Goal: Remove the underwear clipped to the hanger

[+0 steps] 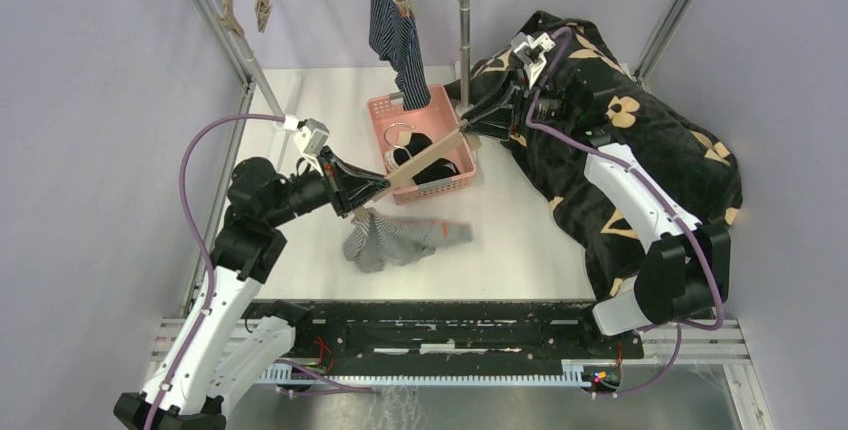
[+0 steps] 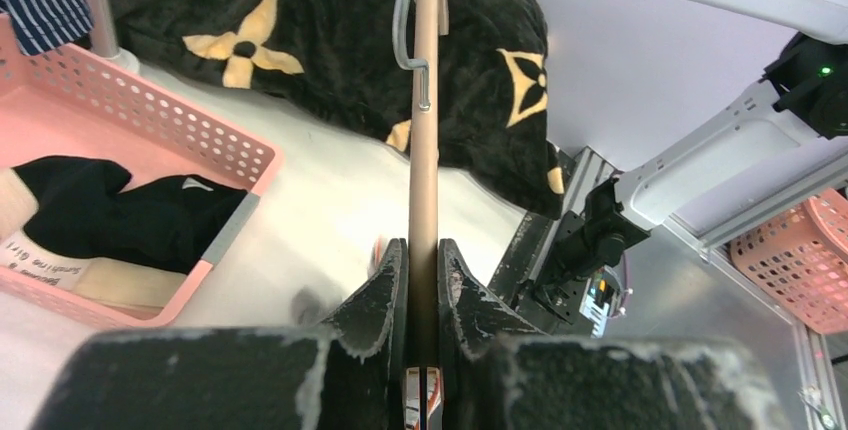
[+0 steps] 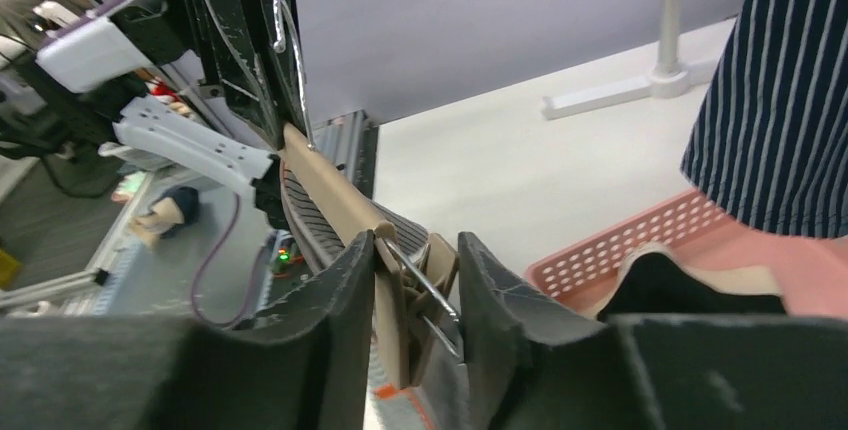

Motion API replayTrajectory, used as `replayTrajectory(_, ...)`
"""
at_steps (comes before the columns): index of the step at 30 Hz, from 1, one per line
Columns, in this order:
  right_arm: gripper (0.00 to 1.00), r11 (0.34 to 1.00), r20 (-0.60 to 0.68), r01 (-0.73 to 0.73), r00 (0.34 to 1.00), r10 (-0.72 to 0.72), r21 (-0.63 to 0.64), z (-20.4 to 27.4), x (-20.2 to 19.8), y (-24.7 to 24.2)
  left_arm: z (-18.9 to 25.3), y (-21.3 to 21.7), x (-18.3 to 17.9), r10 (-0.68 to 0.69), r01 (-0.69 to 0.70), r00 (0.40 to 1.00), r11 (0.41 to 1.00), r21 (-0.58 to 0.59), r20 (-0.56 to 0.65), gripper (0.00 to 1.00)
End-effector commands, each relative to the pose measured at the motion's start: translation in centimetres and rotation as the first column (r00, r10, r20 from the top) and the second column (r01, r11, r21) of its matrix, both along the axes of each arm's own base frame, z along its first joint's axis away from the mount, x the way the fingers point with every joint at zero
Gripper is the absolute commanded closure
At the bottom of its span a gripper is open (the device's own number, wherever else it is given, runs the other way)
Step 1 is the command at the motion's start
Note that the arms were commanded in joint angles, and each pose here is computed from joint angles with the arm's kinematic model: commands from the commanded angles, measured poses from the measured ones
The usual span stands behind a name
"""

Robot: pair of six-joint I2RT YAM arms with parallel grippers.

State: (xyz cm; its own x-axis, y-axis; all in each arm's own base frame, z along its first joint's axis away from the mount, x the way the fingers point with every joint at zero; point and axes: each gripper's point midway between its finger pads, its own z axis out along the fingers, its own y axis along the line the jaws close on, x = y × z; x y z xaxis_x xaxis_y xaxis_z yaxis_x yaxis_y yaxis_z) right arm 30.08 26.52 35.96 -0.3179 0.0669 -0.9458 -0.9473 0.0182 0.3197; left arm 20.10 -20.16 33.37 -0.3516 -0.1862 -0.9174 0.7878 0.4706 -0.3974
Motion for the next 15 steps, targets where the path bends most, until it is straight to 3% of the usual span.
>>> replayTrajectory(1,0.45,0.999,0.111,0.028,0.993,-0.031,0.026,1.1,0.4,0.4,3.4,0.4,0.8,0.061,-0.054,0.994,0.996,-0.073,0.092,0.97)
replayTrajectory(2,0.37,0.999,0.110,0.041,0.993,-0.044,0.029,1.2,0.6,0.4,3.4,0.4,0.8,0.063,-0.056,0.994,0.996,-0.075,0.094,0.97)
replayTrajectory(6,0.24,0.990,0.102,0.133,0.985,-0.136,0.037,1.4,1.5,0.1,3.7,0.4,0.9,0.068,-0.059,0.992,0.994,-0.088,0.103,0.97)
replayTrajectory(15,0.21,0.931,0.106,0.347,0.927,-0.359,0.113,1.4,1.0,-2.0,4.8,0.6,1.8,0.120,-0.092,0.980,0.980,-0.174,0.156,0.97)
